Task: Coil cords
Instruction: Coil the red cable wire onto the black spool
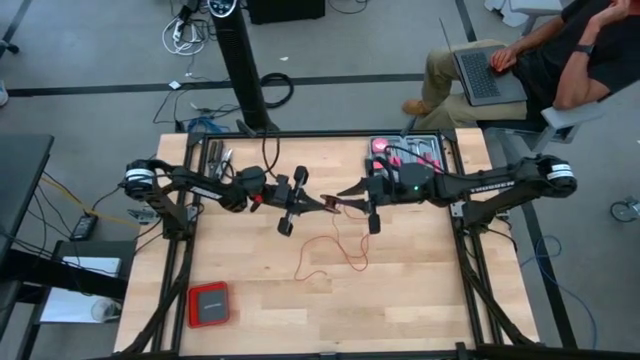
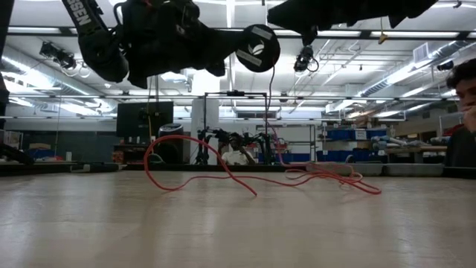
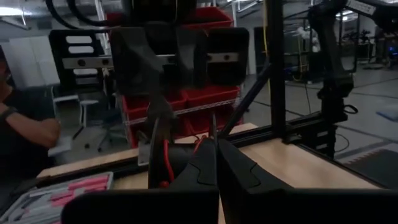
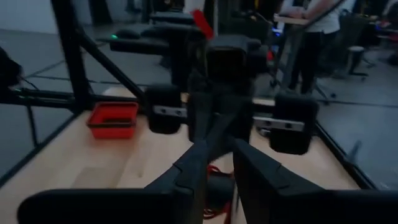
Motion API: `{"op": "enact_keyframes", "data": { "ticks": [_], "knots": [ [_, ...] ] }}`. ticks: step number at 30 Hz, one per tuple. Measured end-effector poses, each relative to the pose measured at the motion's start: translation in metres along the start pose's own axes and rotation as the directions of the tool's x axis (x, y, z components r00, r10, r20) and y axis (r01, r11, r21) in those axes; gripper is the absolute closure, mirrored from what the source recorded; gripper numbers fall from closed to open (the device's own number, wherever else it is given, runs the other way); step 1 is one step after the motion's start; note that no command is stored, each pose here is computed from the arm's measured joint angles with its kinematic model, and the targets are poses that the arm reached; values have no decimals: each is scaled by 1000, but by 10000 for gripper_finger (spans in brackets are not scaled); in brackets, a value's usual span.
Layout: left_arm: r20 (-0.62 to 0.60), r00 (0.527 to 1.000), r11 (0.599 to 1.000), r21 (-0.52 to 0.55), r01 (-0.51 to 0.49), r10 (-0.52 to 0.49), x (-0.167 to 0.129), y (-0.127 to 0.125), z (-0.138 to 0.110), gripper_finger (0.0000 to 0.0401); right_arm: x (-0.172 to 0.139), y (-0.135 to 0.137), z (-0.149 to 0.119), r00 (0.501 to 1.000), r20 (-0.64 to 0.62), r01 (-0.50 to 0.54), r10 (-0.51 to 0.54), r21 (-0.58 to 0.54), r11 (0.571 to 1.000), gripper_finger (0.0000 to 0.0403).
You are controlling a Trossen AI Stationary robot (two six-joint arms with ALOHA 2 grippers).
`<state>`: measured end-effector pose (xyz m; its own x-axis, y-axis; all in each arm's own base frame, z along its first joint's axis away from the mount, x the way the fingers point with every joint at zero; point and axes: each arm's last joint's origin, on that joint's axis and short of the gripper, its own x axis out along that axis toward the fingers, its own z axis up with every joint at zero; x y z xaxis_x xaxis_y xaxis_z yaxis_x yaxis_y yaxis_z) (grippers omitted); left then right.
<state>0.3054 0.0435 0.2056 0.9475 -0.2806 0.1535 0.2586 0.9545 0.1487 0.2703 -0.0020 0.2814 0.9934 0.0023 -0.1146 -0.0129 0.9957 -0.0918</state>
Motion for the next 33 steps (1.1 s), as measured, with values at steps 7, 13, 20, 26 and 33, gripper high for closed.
{"op": "enact_keyframes", "data": {
  "ticks": [7,13,20,26,33],
  "knots": [
    [-31,1000,999,-40,-7,6,9,5,4,401,1,-9,0,999,-16,44,-44,-31,999,312],
    [-45,999,1000,-26,-5,3,16,8,8,401,1,-15,-4,999,-51,19,-18,19,1000,291],
    [-49,999,1000,5,-4,4,21,10,13,401,1,-15,-6,998,-68,17,-15,25,1000,289],
    [-38,999,1000,11,1,0,25,12,17,401,1,-16,-7,994,-87,62,-59,30,998,296],
    [-56,998,1000,-7,-15,15,26,13,17,399,1,-14,-7,994,-92,51,-52,-19,999,392]
  ]
}}
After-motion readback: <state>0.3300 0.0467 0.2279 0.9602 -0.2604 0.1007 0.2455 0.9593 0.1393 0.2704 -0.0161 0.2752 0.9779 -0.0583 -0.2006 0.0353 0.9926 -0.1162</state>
